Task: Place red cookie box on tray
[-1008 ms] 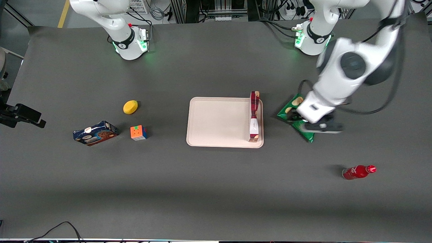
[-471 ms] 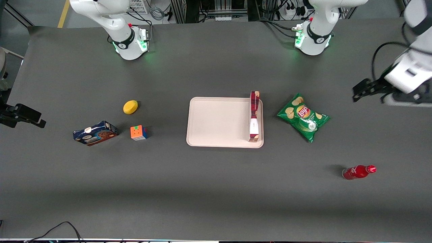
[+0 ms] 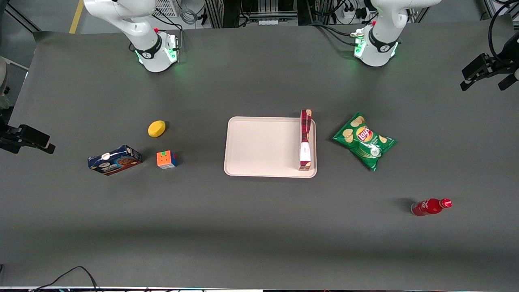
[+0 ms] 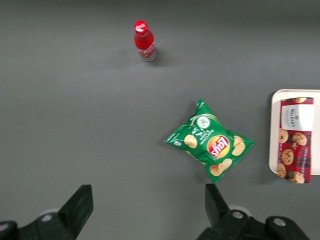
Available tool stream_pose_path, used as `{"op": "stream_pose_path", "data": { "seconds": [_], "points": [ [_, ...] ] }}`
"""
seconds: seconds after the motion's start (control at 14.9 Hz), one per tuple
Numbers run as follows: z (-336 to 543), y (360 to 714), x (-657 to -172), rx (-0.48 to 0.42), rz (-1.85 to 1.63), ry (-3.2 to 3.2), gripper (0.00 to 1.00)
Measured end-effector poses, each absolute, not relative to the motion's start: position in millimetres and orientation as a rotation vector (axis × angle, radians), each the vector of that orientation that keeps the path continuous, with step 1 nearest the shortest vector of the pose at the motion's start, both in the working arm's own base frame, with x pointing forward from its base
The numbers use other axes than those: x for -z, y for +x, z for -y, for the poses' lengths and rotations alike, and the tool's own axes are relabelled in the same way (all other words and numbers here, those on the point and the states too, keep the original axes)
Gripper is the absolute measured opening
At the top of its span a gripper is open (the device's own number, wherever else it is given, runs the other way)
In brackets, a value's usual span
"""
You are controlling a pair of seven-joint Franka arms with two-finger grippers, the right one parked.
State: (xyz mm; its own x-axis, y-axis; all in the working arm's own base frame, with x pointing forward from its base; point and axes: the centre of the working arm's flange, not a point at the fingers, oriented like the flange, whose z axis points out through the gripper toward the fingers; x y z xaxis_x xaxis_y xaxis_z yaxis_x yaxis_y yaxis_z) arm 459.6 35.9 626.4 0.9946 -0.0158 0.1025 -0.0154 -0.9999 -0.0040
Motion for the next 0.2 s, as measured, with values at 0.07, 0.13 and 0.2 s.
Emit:
{"op": "stream_pose_path", "data": {
  "seconds": [0.07,0.13,0.2],
  "points": [
    [-36.4,460.1,-625.6,0.157,-0.028,-3.126,1.0],
    [-36.4,461.2,-623.9,0.15,-0.031,-3.122,1.0],
    [-35.8,462.6,-621.8,0.144,-0.035,-3.121,1.0]
  ]
}}
